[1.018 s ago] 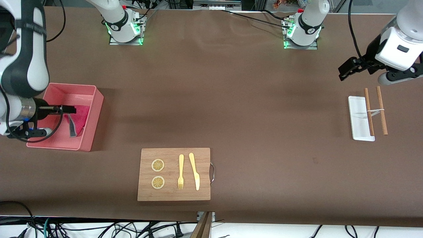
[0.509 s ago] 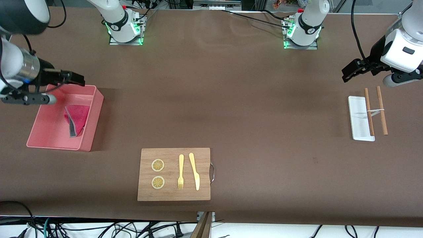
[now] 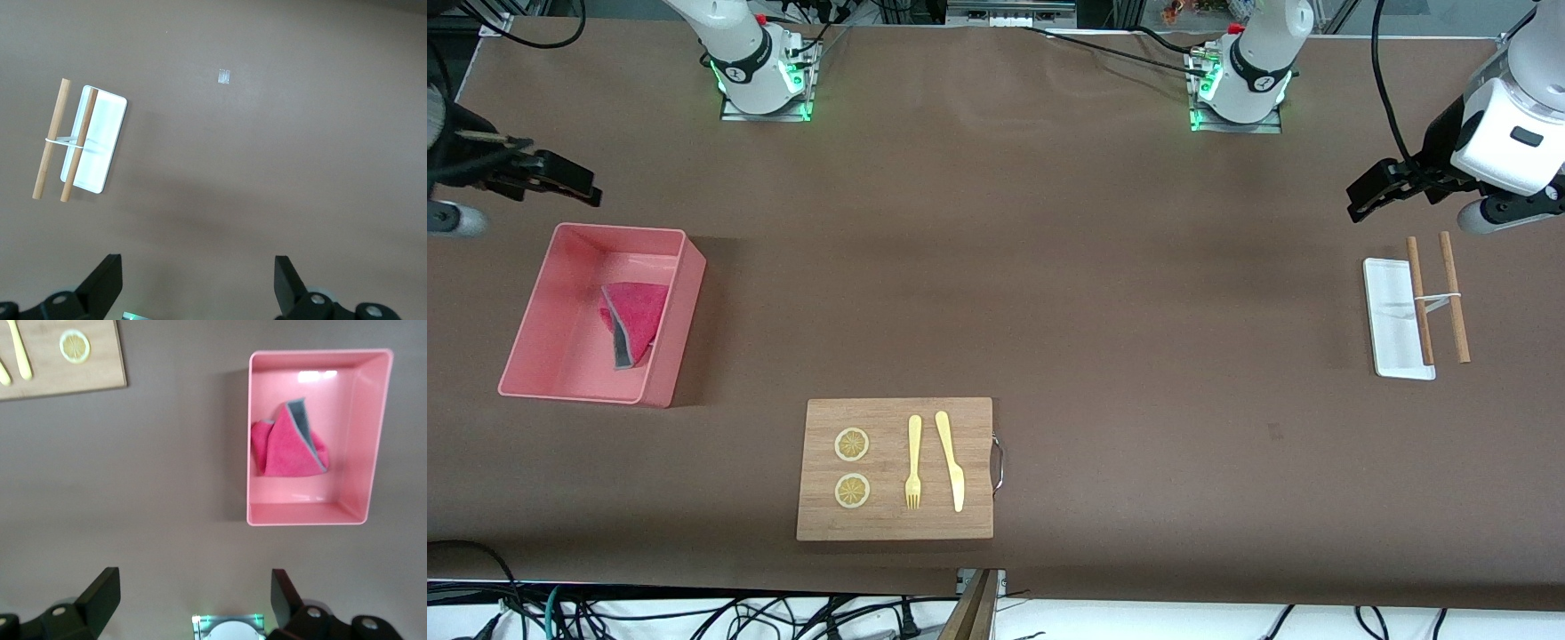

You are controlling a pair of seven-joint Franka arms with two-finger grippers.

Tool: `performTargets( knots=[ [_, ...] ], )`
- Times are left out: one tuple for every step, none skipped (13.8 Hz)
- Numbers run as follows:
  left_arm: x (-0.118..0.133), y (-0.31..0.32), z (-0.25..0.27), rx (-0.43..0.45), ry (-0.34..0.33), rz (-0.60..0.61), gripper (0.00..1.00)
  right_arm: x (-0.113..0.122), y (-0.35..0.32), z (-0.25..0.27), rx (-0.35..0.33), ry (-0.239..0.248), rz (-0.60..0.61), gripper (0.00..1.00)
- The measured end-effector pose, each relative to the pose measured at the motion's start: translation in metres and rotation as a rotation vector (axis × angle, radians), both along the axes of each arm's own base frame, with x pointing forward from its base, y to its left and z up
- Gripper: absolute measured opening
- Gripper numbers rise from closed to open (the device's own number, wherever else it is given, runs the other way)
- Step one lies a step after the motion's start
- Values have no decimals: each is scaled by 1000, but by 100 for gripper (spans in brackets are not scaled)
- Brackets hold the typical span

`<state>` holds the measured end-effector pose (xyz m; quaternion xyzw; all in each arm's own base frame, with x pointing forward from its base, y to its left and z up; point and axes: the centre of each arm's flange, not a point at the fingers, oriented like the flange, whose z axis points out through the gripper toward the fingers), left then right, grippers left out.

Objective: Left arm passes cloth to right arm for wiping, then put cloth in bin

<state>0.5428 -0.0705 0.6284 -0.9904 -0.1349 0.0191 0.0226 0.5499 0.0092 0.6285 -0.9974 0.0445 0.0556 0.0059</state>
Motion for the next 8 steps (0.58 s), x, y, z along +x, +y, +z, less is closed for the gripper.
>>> performTargets(
  knots=[
    [0, 0, 0, 0, 0, 0, 100, -4, -3, 8, 0, -14, -6, 100],
    [0, 0, 0, 0, 0, 0, 100, -8, -5, 12, 1, -19, -9, 100],
    [0, 0, 0, 0, -1, 0, 100, -10, -4, 14, 1, -18, -9, 100],
    [1, 0, 0, -1, -5, 0, 100, -10, -2, 14, 1, -16, -5, 100],
    [1, 0, 1, -2, -11, 0, 100, -11, 1, 14, 0, -13, -6, 100],
    [1, -1, 1, -2, -12, -1, 100, -11, 5, 13, -2, -10, -16, 100],
    [1, -1, 1, -2, -13, -2, 100, -11, 10, 12, -4, -6, -31, 100],
    [1, -1, 1, -2, -13, -2, 100, -11, 13, 11, -6, -4, -37, 100]
  ],
)
